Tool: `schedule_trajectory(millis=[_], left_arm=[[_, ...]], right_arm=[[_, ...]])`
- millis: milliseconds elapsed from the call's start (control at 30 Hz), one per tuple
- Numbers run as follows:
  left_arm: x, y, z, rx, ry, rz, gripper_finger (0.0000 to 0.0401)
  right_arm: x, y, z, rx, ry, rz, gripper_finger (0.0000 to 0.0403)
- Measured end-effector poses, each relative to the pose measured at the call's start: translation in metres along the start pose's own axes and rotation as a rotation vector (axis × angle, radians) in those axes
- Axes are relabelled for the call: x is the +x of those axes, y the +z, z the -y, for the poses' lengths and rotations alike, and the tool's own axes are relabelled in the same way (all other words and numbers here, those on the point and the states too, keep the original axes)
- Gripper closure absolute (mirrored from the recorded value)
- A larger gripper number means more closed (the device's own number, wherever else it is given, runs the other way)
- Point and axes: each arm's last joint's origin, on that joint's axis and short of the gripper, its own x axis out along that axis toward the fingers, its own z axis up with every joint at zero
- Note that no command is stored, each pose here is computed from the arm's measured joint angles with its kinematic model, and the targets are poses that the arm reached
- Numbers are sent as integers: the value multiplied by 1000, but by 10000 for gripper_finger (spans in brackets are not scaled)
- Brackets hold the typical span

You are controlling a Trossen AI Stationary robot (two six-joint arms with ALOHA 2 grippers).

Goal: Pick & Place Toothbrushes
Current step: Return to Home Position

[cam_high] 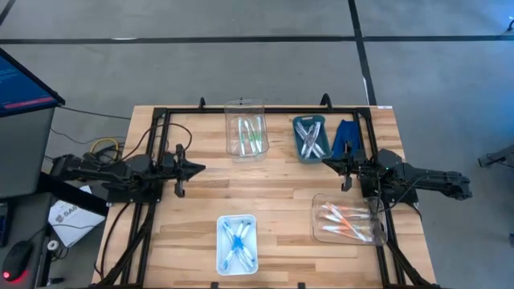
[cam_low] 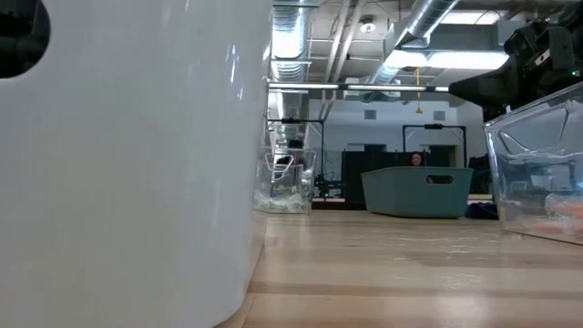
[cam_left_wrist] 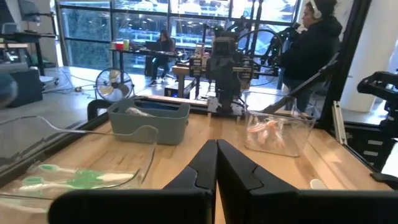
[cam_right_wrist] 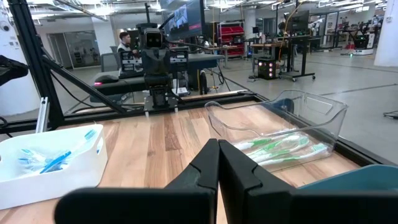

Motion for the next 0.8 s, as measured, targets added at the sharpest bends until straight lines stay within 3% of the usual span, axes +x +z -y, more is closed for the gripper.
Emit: schedule_trajectory(millis=[800], left_arm=[[0, -10, -5, 0, 19, -42, 401]], right_arm=[[0, 0, 0, 0, 0, 0, 403]])
